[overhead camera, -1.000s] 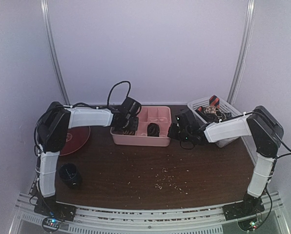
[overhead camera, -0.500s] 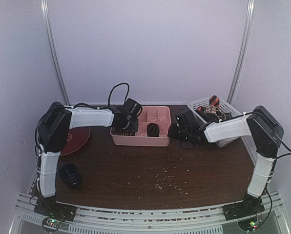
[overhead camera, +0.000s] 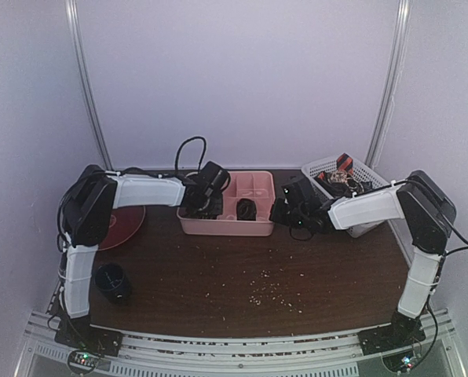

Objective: Roll the ties
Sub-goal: Adjust the tie in the storage box.

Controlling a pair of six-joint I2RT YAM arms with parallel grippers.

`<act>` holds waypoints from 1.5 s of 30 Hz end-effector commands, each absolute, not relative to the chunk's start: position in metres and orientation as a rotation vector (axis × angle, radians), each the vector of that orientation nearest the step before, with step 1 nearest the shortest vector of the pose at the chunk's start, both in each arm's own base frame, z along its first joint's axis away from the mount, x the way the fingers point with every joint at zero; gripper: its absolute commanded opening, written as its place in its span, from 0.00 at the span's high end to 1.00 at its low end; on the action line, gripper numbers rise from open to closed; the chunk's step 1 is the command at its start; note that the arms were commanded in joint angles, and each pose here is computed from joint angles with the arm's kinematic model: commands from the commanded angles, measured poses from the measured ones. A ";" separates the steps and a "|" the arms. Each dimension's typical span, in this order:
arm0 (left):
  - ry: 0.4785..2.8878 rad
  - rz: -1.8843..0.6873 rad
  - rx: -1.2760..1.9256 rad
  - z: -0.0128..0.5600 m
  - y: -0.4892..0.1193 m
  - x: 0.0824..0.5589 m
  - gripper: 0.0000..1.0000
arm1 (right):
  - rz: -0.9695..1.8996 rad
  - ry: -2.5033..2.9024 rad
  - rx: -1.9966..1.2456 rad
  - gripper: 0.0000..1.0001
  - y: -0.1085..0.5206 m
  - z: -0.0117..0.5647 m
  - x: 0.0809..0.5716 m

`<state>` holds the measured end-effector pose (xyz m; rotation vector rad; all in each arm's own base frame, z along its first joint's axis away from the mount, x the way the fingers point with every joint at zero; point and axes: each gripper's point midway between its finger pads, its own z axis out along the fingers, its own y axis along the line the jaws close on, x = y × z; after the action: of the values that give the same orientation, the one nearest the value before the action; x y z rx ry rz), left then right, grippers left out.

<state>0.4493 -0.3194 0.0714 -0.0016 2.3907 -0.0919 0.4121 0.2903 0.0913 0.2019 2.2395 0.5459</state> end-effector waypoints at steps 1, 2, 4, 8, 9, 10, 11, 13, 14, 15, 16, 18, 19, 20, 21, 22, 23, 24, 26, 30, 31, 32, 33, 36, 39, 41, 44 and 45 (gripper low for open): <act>2.544 -0.021 0.050 0.016 -0.313 0.418 0.67 | 0.531 2.377 0.085 1.00 0.297 0.057 0.383; 2.544 -0.016 0.053 0.015 -0.312 0.420 0.67 | 0.531 2.378 0.085 1.00 0.297 0.056 0.383; 2.544 -0.019 0.067 0.014 -0.313 0.422 0.66 | 0.530 2.381 0.082 1.00 0.297 0.055 0.383; 2.520 -0.039 0.099 0.026 -0.318 0.426 0.63 | 0.525 2.380 0.076 1.00 0.296 0.057 0.383; 2.514 -0.041 0.106 0.030 -0.318 0.427 0.62 | 0.525 2.378 0.078 1.00 0.295 0.057 0.384; 2.510 -0.040 0.109 0.033 -0.318 0.428 0.61 | 0.527 2.374 0.081 1.00 0.295 0.059 0.385; 2.506 -0.041 0.112 0.037 -0.319 0.429 0.59 | 0.529 2.372 0.081 1.00 0.295 0.060 0.385; 2.498 -0.042 0.122 0.043 -0.320 0.430 0.56 | 0.531 2.368 0.083 1.00 0.295 0.062 0.386; 2.493 -0.044 0.125 0.046 -0.320 0.431 0.55 | 0.532 2.367 0.084 1.00 0.296 0.063 0.386; 2.486 -0.046 0.127 0.050 -0.320 0.431 0.53 | 0.531 2.366 0.082 1.00 0.296 0.063 0.386; 2.480 -0.048 0.130 0.054 -0.320 0.432 0.51 | 0.528 2.367 0.084 1.00 0.295 0.062 0.386; 2.469 -0.059 0.138 0.061 -0.321 0.432 0.48 | 0.529 2.367 0.085 1.00 0.295 0.062 0.387; 2.465 -0.064 0.142 0.064 -0.322 0.432 0.47 | 0.527 2.369 0.084 1.00 0.295 0.061 0.386; 2.460 -0.065 0.146 0.067 -0.321 0.433 0.46 | 0.527 2.372 0.085 1.00 0.295 0.060 0.386; 2.455 -0.069 0.149 0.070 -0.322 0.433 0.45 | 0.529 2.372 0.086 1.00 0.295 0.060 0.386; 2.451 -0.069 0.151 0.072 -0.322 0.433 0.44 | 0.529 2.374 0.087 1.00 0.295 0.059 0.386; 2.446 -0.070 0.152 0.075 -0.322 0.434 0.44 | 0.529 2.373 0.088 1.00 0.295 0.059 0.386; 2.442 -0.074 0.153 0.078 -0.322 0.434 0.43 | 0.529 2.372 0.088 1.00 0.295 0.060 0.386; 2.432 -0.082 0.158 0.083 -0.323 0.435 0.43 | 0.528 2.373 0.089 1.00 0.294 0.059 0.386; 2.411 -0.079 0.161 0.092 -0.323 0.437 0.43 | 0.528 2.371 0.088 1.00 0.294 0.061 0.386; 2.405 -0.078 0.161 0.095 -0.322 0.438 0.43 | 0.527 2.371 0.089 1.00 0.294 0.060 0.386; 2.400 -0.077 0.162 0.097 -0.322 0.439 0.43 | 0.527 2.372 0.088 1.00 0.294 0.060 0.386; 2.393 -0.078 0.163 0.100 -0.323 0.440 0.42 | 0.527 2.372 0.089 1.00 0.294 0.060 0.386; 2.372 -0.077 0.164 0.109 -0.323 0.442 0.42 | 0.526 2.374 0.089 1.00 0.294 0.059 0.386; 2.357 -0.076 0.162 0.116 -0.323 0.445 0.39 | 0.524 2.376 0.088 1.00 0.294 0.058 0.385; 2.346 -0.072 0.172 0.119 -0.324 0.446 0.38 | 0.526 2.374 0.088 1.00 0.294 0.059 0.386; 2.324 -0.059 0.170 0.126 -0.323 0.450 0.38 | 0.525 2.374 0.086 1.00 0.294 0.059 0.386; 2.314 -0.059 0.176 0.129 -0.324 0.451 0.38 | 0.525 2.373 0.086 1.00 0.294 0.059 0.386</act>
<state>0.4414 -0.3150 0.0920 0.1657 2.3971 -0.0141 0.4121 0.2906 0.0915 0.1829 2.2393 0.5405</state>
